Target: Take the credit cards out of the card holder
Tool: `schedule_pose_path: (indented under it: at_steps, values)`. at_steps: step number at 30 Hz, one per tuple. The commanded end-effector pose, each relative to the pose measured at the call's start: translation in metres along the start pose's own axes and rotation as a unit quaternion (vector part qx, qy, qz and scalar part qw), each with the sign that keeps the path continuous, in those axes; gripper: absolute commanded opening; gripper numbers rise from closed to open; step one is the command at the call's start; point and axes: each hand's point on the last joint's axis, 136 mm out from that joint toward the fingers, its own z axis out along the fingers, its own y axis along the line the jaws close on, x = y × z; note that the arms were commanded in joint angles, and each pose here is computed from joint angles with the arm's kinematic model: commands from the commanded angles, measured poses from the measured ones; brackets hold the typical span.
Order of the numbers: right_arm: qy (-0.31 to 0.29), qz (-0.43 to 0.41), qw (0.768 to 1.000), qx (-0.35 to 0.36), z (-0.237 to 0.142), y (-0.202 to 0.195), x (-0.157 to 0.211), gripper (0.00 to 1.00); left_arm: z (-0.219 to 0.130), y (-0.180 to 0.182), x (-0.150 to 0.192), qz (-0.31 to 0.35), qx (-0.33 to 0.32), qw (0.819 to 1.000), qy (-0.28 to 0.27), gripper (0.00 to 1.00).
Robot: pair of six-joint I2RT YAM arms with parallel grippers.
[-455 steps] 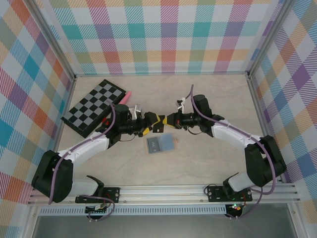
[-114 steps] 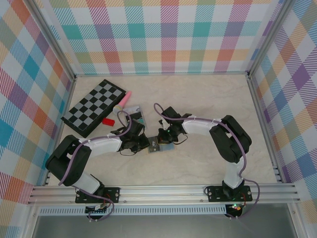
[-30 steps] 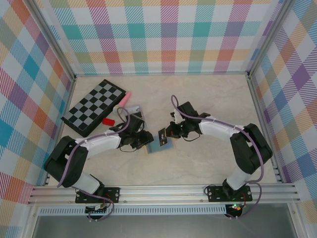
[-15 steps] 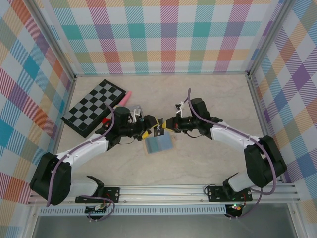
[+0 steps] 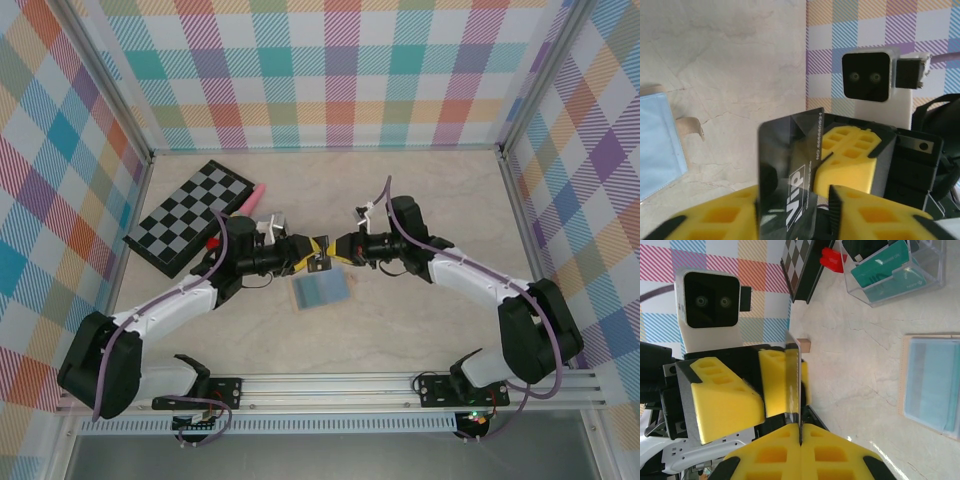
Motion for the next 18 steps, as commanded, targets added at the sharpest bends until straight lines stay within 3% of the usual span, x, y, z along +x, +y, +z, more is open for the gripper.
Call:
schedule_pose_path:
  at_steps: [1, 6, 10, 13, 15, 18]
  values:
    - [0.002, -0.006, 1.0, -0.008, 0.0, 0.002, -0.002, 0.0, -0.007, -0.02, -0.003, 0.035, 0.031, 0.999, -0.003, 0.3]
    - [0.009, -0.011, 1.0, 0.013, 0.001, -0.002, -0.004, 0.01, -0.008, -0.02, -0.002, 0.059, 0.011, 0.998, 0.004, 0.14]
    - [-0.013, -0.032, 0.999, 0.042, -0.006, -0.009, -0.006, 0.28, -0.014, -0.012, -0.004, 0.093, -0.038, 0.995, 0.0, 0.0]
    - [-0.032, -0.04, 0.995, 0.083, -0.016, -0.017, -0.01, 0.54, -0.02, -0.004, -0.009, 0.126, -0.09, 0.988, -0.005, 0.0]
    - [-0.044, -0.047, 0.992, 0.104, -0.025, -0.021, -0.013, 0.68, -0.027, 0.006, -0.014, 0.149, -0.141, 0.979, -0.009, 0.0]
    - [-0.061, -0.059, 0.985, 0.149, -0.039, -0.033, -0.019, 0.84, -0.045, 0.027, -0.027, 0.19, -0.243, 0.951, -0.022, 0.0]
